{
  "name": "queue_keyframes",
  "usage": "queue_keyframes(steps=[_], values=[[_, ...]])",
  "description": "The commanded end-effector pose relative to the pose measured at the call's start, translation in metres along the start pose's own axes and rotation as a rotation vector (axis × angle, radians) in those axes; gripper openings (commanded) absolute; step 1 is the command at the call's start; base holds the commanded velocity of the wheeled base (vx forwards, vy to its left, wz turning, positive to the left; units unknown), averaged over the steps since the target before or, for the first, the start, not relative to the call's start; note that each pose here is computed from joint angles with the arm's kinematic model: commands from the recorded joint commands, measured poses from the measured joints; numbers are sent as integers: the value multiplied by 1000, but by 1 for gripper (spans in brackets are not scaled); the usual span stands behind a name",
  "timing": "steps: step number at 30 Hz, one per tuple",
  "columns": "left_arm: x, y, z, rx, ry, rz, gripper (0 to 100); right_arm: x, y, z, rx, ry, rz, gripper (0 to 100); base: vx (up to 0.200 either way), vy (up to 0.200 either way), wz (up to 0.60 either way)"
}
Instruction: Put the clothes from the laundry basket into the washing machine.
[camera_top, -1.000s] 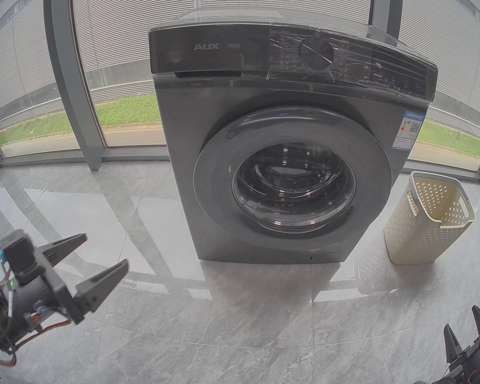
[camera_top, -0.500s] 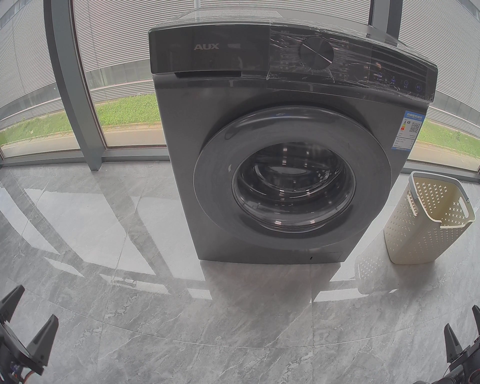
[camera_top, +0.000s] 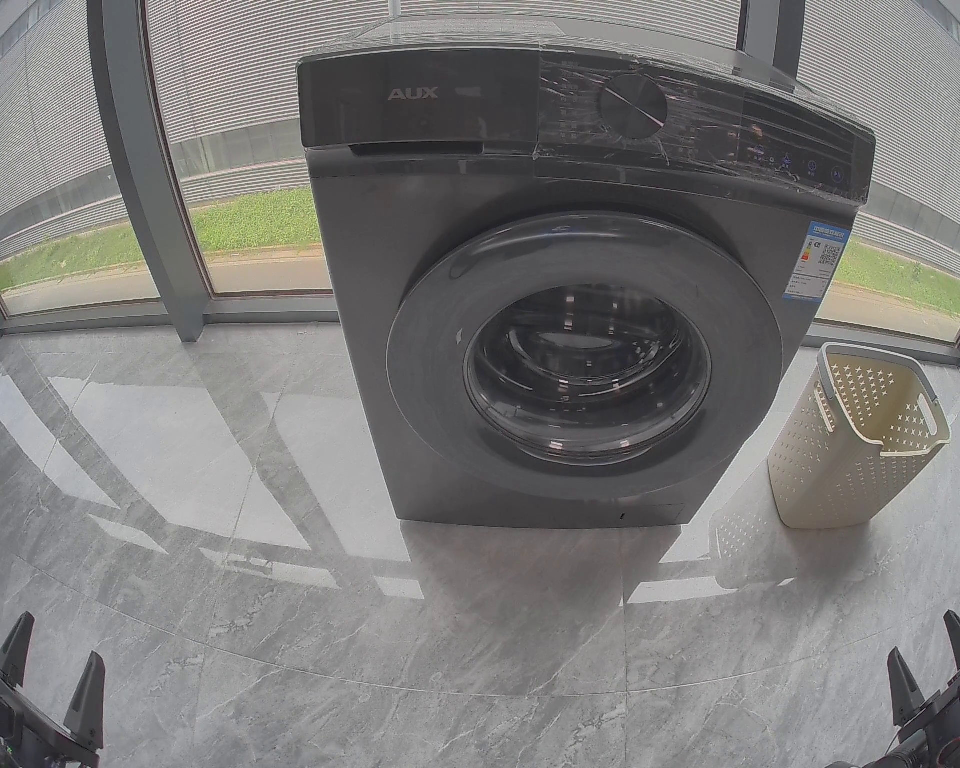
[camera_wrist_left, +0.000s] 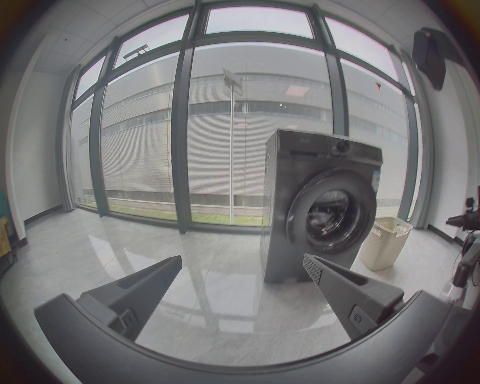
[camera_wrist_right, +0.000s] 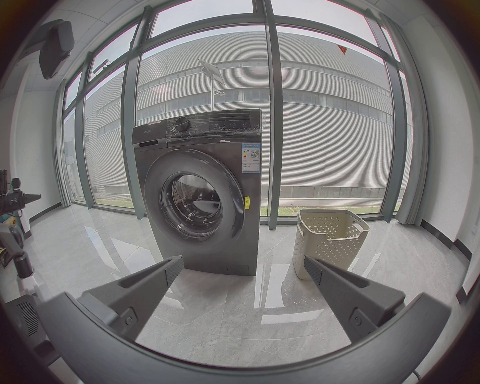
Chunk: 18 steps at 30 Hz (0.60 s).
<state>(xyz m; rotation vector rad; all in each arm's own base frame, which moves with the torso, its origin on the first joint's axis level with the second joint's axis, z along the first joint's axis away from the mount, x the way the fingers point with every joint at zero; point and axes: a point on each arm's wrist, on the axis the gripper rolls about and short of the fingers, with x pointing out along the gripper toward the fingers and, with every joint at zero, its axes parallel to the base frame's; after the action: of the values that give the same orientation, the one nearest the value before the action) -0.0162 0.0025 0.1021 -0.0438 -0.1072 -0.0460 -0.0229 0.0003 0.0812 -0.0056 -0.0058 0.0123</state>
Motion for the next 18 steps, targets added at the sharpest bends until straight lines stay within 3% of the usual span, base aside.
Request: queue_keyframes(steps=[1, 2, 4, 8, 11, 18], values=[[-9, -2, -18, 47, 25, 89, 100, 1, 0, -5, 0, 10, -2, 100, 0, 0, 0], [-9, -1, -22, 48, 70, 83, 100, 1, 0, -5, -2, 9, -2, 100, 0, 0, 0], [-9, -1, -20, 50, 55, 103, 100, 1, 0, -5, -1, 7, 0, 100, 0, 0, 0], [-9, 0, -21, -24, 61, 133, 100, 1, 0, -5, -1, 7, 2, 100, 0, 0, 0], [-9, 0, -22, -6, 66, 117, 100, 1, 0, -5, -2, 9, 2, 100, 0, 0, 0], [-9, 0, -22, -4, 69, 111, 100, 1, 0, -5, -5, 9, 2, 100, 0, 0, 0]])
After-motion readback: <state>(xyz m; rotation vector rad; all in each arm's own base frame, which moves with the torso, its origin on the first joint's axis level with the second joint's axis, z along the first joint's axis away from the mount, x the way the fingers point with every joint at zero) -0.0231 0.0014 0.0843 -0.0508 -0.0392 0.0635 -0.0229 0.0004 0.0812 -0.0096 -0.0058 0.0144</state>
